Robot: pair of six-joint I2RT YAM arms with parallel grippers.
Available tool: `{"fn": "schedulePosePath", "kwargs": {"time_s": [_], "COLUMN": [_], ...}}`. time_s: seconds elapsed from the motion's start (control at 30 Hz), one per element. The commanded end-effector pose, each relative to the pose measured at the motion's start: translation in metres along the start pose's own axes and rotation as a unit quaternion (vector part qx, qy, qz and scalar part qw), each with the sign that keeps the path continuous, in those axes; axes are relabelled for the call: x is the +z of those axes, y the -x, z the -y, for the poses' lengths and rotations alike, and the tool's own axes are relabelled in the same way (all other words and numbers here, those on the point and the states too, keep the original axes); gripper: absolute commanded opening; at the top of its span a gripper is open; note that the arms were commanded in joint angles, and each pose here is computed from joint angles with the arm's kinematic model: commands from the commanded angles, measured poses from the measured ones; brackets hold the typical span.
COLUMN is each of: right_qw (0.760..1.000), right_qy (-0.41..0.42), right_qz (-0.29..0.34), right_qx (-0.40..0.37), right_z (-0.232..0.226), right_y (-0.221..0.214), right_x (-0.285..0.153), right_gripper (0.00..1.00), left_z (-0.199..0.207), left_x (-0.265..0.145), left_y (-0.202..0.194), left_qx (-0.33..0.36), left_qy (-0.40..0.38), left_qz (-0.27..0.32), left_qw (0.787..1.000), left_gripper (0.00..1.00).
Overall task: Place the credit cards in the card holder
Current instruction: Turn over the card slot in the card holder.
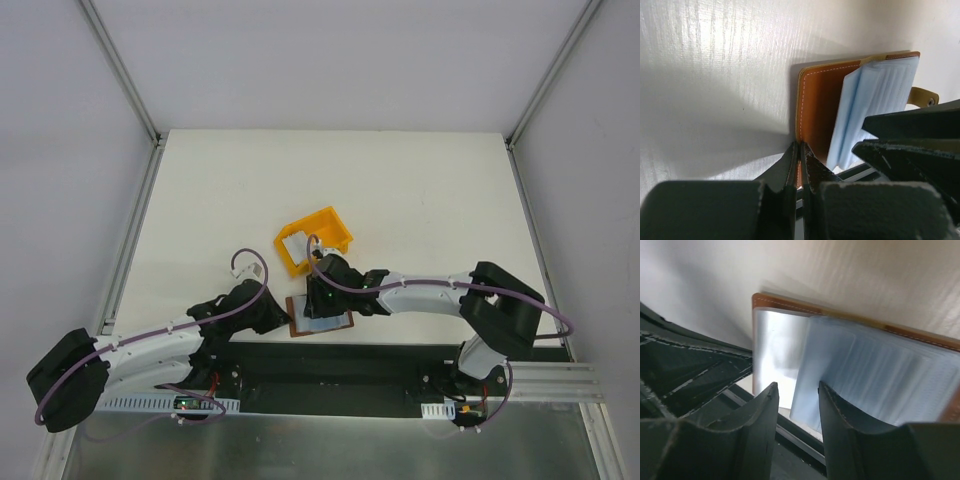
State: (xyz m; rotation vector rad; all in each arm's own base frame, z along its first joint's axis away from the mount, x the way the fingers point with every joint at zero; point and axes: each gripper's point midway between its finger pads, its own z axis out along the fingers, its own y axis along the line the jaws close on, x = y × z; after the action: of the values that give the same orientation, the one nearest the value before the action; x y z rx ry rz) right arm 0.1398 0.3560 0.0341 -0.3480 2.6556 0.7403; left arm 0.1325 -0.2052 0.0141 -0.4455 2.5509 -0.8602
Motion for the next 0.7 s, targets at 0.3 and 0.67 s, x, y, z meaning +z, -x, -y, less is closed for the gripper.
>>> {"fn": "schedulePosePath", "kwargs": {"time_s": [0.3,0.67], "right_qw": [0.982,0.996], "right_qy": [0.177,-0.026], "right_qz": [0.047,0.09], "right_qx": [-0.055,-0.009], "right_z": [-0.077,0.028], "right_y": [0.024,0.025], "right_x": [-0.048,-0.054], "right_gripper": [0.42,0.44], "left_z": [-0.037,-0.033], "left_x": [0.007,0.006], "left_y": [-0.007,-0.007], "left_qx": [-0.039,-0.037], "left_qy": [0.053,0.048], "left_qz": [0.009,0.008], "left_qw": [0.998,0.998], "left_gripper": [0.0,0.0]}}
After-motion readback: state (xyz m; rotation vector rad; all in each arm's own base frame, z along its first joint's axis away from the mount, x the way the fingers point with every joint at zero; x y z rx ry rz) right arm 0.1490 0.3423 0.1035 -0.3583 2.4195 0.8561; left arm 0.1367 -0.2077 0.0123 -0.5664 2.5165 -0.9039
